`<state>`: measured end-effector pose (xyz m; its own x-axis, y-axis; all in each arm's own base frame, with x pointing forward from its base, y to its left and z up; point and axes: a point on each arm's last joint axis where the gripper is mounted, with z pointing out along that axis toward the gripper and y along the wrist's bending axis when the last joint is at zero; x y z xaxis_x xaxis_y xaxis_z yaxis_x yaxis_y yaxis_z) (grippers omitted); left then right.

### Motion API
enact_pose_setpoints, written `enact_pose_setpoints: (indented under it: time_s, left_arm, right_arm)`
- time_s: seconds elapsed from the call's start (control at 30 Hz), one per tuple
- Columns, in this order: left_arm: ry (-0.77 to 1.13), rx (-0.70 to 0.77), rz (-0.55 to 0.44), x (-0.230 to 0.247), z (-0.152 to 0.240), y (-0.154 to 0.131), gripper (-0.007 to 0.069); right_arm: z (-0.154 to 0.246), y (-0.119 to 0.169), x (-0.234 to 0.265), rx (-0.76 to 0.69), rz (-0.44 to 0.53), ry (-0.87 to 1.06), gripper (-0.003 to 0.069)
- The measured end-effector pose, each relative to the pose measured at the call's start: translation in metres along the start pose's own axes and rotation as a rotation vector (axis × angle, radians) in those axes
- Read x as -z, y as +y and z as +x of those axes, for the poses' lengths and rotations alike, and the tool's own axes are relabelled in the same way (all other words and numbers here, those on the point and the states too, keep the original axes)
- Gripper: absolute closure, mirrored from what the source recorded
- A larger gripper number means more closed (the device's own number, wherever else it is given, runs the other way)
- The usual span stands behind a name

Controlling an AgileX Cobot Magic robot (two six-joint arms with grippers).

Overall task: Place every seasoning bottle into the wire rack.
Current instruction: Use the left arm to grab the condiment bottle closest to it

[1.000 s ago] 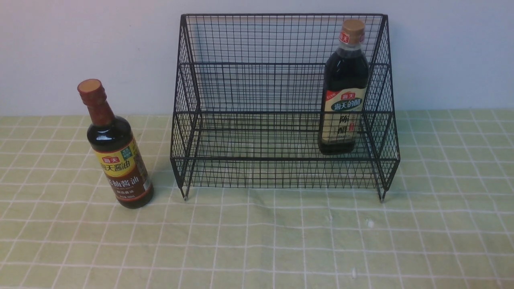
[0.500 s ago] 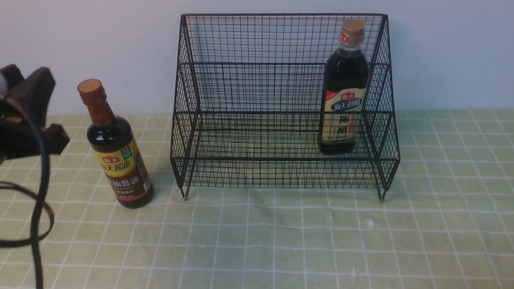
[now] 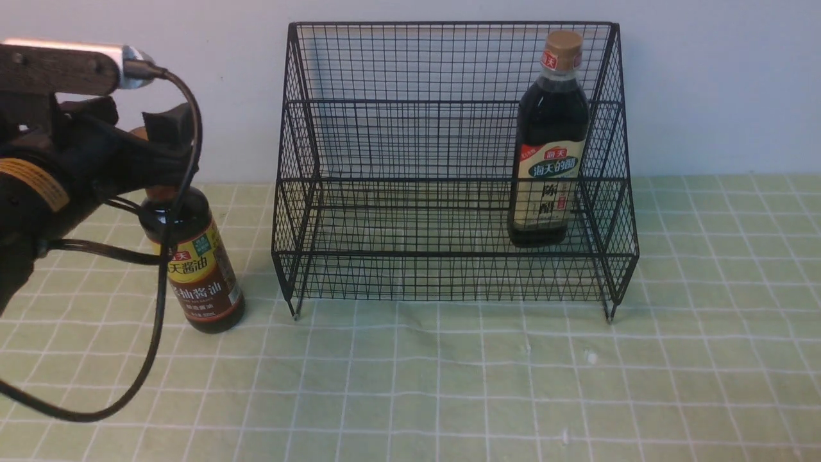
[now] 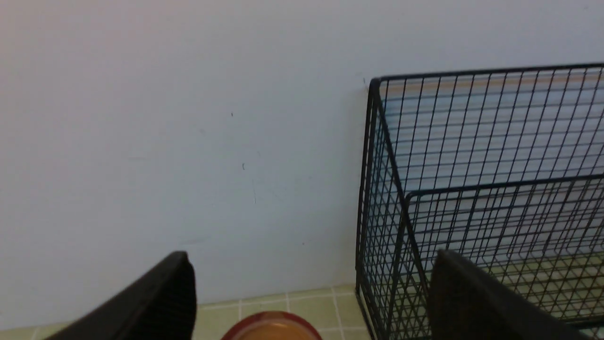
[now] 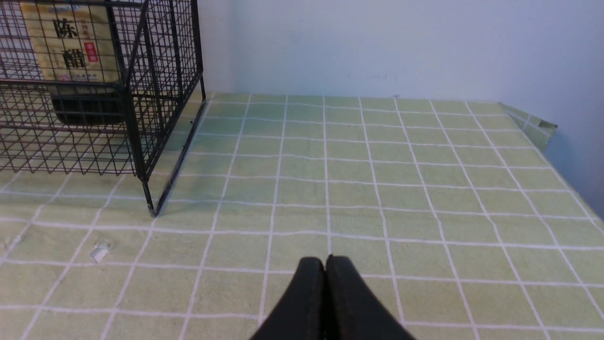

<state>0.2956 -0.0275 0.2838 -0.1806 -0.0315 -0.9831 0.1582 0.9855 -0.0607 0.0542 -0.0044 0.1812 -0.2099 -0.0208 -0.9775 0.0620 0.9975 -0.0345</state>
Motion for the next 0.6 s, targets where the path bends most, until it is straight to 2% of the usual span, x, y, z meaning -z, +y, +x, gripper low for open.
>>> enact_pose_setpoints:
  time_s: [0.17, 0.3, 0.4, 0.5, 0.6]
  left_arm:
    - [0.048, 0.009, 0.003, -0.020, 0.016, 0.002, 0.0036]
    - [0.060, 0.015, 0.012, -0.029, 0.026, 0.003, 0.0081]
    - [0.083, 0.018, 0.011, -0.033, 0.033, 0.004, 0.0172]
    - [0.097, 0.016, 0.007, -0.035, 0.036, 0.005, 0.0365]
    - [0.104, 0.008, 0.006, -0.034, 0.036, 0.005, 0.0366]
  right_arm:
    - [0.000, 0.000, 0.000, 0.000, 0.000, 0.000, 0.0673]
    - [0.000, 0.000, 0.000, 0.000, 0.000, 0.000, 0.0673]
    - [0.000, 0.000, 0.000, 0.000, 0.000, 0.000, 0.0673]
    - [0.000, 0.000, 0.000, 0.000, 0.000, 0.000, 0.0673]
    - [0.000, 0.000, 0.000, 0.000, 0.000, 0.000, 0.0673]
